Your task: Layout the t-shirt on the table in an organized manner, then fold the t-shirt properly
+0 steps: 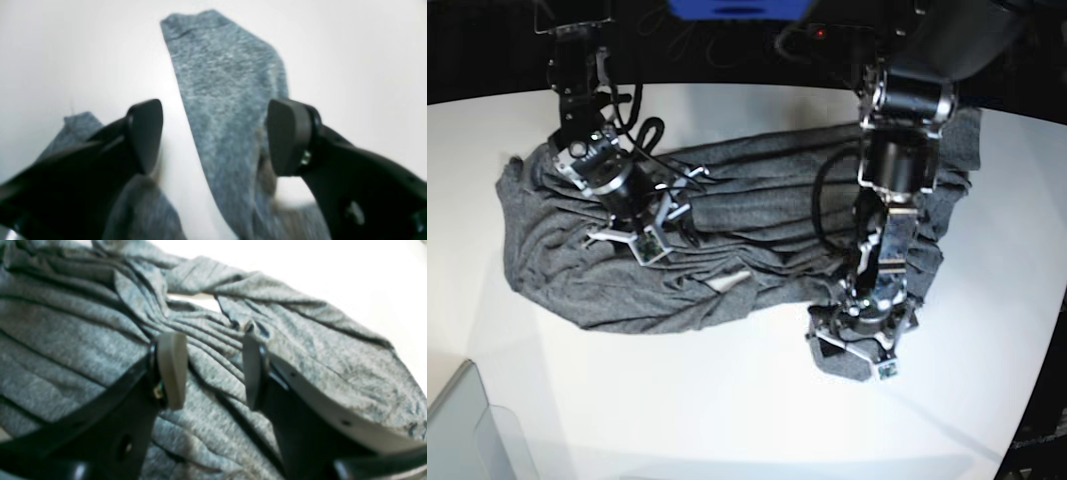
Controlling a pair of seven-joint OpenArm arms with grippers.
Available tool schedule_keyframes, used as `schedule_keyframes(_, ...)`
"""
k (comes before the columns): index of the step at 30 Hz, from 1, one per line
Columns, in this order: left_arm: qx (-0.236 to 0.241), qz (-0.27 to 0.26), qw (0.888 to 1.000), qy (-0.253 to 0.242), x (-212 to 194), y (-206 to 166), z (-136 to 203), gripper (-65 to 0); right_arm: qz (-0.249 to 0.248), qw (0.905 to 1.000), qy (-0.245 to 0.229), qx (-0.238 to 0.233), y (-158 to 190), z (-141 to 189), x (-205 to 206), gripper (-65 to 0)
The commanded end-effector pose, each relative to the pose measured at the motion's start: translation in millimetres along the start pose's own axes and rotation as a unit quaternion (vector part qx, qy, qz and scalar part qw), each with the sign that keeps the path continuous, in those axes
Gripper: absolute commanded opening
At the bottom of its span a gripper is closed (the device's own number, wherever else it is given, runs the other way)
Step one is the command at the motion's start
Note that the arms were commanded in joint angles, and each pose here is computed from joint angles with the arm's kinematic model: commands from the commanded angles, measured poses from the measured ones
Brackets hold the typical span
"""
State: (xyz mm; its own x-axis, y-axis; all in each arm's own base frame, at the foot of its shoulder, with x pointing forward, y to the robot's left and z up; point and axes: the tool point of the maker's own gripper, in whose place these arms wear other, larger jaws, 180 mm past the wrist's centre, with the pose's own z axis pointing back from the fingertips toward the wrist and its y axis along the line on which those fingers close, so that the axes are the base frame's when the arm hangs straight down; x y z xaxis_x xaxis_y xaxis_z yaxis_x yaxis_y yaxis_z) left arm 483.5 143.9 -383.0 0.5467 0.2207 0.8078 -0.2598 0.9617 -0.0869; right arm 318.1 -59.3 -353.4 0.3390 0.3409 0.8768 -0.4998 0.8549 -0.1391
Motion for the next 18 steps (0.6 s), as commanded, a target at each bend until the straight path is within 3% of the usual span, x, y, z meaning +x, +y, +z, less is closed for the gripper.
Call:
schedule_keyframes(1,0.004,-0.002,0.999,-0.046,38.0,-1.0,-3.5,-17.9,0.001,0.9996,-0.026,-0.005,-5.1,1.4,14.5,-37.7)
schedule_keyframes(12,0.040,-0.029,0.997,-0.059,26.9,24.0,-29.7,-18.1,0.000,0.9997,-0.026,-0.006,-5.2,1.3,14.0,-37.7)
schedule_keyframes(18,0.043,-0.035,0.998,-0.038,7.1,26.6,-32.8,-18.3,0.000,0.9996,-0.026,-0.006,-4.8,1.1,14.3,-37.7)
